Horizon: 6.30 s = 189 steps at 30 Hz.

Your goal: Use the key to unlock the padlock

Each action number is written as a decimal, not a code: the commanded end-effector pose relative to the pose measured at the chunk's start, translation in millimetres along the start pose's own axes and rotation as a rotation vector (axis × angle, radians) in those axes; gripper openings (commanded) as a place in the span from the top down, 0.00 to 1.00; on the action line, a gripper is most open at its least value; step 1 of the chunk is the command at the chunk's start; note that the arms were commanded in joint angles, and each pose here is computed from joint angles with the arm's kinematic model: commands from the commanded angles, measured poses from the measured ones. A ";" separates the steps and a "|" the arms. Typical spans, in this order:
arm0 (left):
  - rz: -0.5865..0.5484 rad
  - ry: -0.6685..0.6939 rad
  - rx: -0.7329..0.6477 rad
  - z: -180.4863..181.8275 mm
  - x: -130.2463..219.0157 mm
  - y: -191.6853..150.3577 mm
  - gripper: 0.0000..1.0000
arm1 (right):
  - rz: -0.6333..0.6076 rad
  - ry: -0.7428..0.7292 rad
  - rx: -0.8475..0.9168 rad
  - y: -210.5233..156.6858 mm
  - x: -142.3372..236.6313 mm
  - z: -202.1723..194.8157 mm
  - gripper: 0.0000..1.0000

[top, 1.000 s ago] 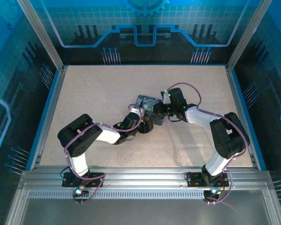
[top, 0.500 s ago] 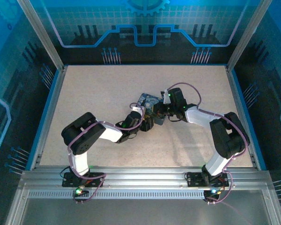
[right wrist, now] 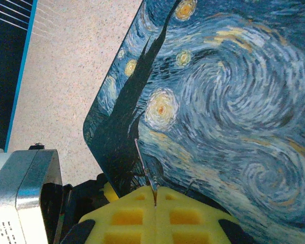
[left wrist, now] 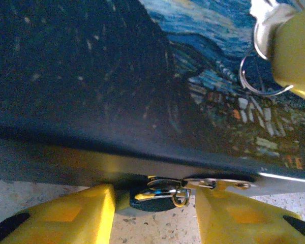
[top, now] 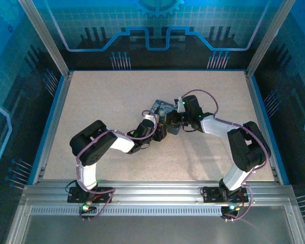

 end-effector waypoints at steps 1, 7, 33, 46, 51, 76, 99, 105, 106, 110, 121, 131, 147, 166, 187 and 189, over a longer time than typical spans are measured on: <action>0.114 -0.068 0.020 -8.6 -8.5 -20.8 0.57 | 0.100 -0.066 -0.031 -24.5 -10.1 -14.2 1.00; 0.117 -0.065 0.024 -9.3 -9.1 -20.5 0.59 | 0.098 -0.066 -0.031 -24.0 -10.2 -14.4 1.00; 0.112 -0.053 0.015 -12.5 -10.5 -21.1 0.65 | 0.101 -0.059 -0.031 -25.3 -12.4 -10.4 1.00; 0.095 -0.069 0.016 -20.0 -3.4 -12.4 0.72 | 0.014 -0.018 0.026 -11.1 0.0 5.6 1.00; 0.089 -0.100 0.035 -27.8 5.8 -6.6 0.71 | -0.057 -0.009 0.086 -5.9 24.1 14.3 1.00; 0.089 -0.171 0.271 -65.4 48.2 30.2 0.78 | -0.113 -0.012 0.278 -94.9 83.2 -2.6 1.00; 0.102 -0.190 0.327 -73.1 54.3 36.0 0.80 | -0.118 -0.019 0.360 -95.8 46.5 -1.9 1.00; 0.101 -0.192 0.324 -74.2 54.9 37.3 0.80 | -0.116 -0.014 0.356 -91.8 42.4 -0.9 1.00; 0.101 -0.190 0.324 -73.9 55.0 37.0 0.80 | -0.116 -0.011 0.356 -91.5 41.7 -0.3 1.00; 0.101 -0.185 0.321 -72.9 54.8 36.9 0.80 | -0.122 -0.009 0.351 -89.2 40.3 0.6 1.00; 0.108 -0.186 0.321 -73.7 53.9 36.4 0.80 | -0.121 -0.020 0.332 -83.9 36.5 0.5 1.00; 0.111 -0.189 0.325 -74.0 52.9 35.7 0.80 | -0.136 -0.003 0.325 -81.5 36.2 3.3 1.00; 0.113 -0.187 0.329 -73.4 52.5 35.3 0.80 | -0.173 0.021 0.310 -78.2 36.0 6.2 1.00; 0.116 -0.176 0.355 -72.3 52.6 35.1 0.80 | -0.159 0.014 0.298 -90.1 38.0 -0.5 1.00; 0.122 -0.175 0.350 -72.3 52.9 34.0 0.80 | -0.209 0.028 0.292 -85.1 42.1 2.9 1.00; 0.122 -0.176 0.349 -72.5 53.0 34.0 0.80 | -0.209 0.029 0.292 -84.4 41.7 3.3 1.00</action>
Point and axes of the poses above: each hand's point on the last joint's axis, 136 mm out from that joint toward the fingers, its own x axis back along the fingers, its own z axis along the line the jaws close on, y = z × x, the point moved 5 cm from there along x, back along the fingers, and after that the axes turned 6 degrees about x, right-handed, at the moved point
